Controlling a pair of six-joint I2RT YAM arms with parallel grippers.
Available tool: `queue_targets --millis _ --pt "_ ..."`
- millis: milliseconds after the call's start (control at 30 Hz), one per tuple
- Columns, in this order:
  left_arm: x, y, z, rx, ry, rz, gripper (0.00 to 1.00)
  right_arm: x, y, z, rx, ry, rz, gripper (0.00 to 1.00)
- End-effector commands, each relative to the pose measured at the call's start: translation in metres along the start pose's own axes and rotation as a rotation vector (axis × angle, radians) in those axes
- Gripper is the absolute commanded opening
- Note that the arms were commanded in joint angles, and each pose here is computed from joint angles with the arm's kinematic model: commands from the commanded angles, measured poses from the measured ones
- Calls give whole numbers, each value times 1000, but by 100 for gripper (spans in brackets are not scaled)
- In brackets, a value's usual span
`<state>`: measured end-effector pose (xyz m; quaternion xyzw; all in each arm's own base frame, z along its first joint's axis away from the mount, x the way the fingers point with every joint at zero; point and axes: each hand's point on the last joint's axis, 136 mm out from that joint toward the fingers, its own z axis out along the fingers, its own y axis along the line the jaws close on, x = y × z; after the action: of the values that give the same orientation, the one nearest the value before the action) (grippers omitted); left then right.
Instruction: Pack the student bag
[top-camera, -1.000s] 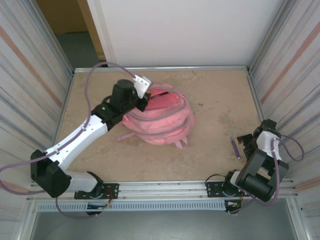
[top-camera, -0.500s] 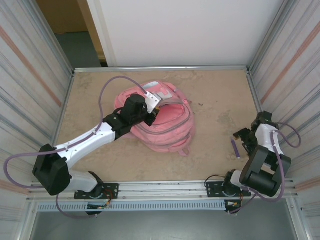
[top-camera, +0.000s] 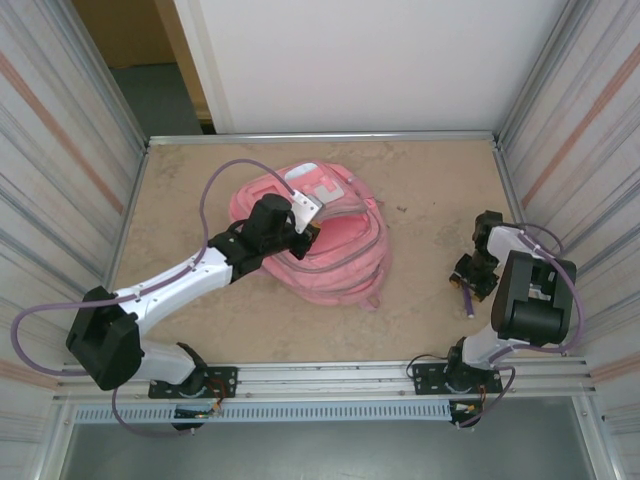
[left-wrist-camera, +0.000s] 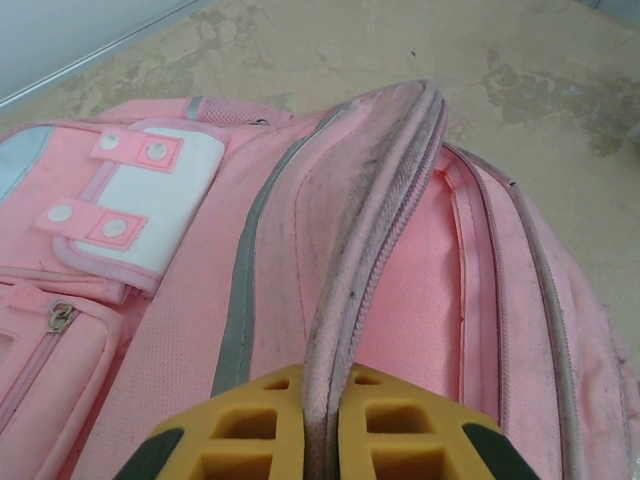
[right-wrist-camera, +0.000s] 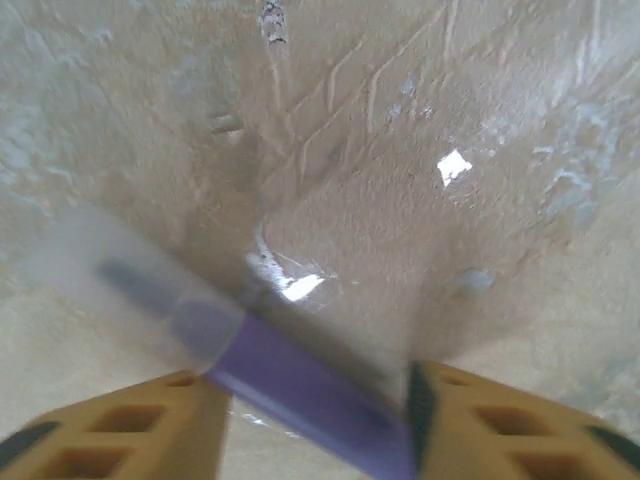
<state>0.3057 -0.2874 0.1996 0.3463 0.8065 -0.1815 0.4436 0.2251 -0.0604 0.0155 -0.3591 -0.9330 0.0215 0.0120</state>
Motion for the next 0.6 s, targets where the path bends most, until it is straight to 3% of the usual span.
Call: queue_targets --millis 0,233,333,433,567 --pt "-2 -4 -7 32 -17 -30 0 -1 23 -1 -105 18 -21 27" --pt "2 -5 -4 37 -4 -28 0 5 53 -11 -164 19 -89 9" --pt "3 -10 0 74 1 -52 0 15 70 -31 -240 18 -52 7" --pt "0 -18 7 158 -9 -126 0 32 94 -60 -356 20 11 0" --pt "1 -20 27 286 -4 -294 0 56 127 -92 -500 26 92 0"
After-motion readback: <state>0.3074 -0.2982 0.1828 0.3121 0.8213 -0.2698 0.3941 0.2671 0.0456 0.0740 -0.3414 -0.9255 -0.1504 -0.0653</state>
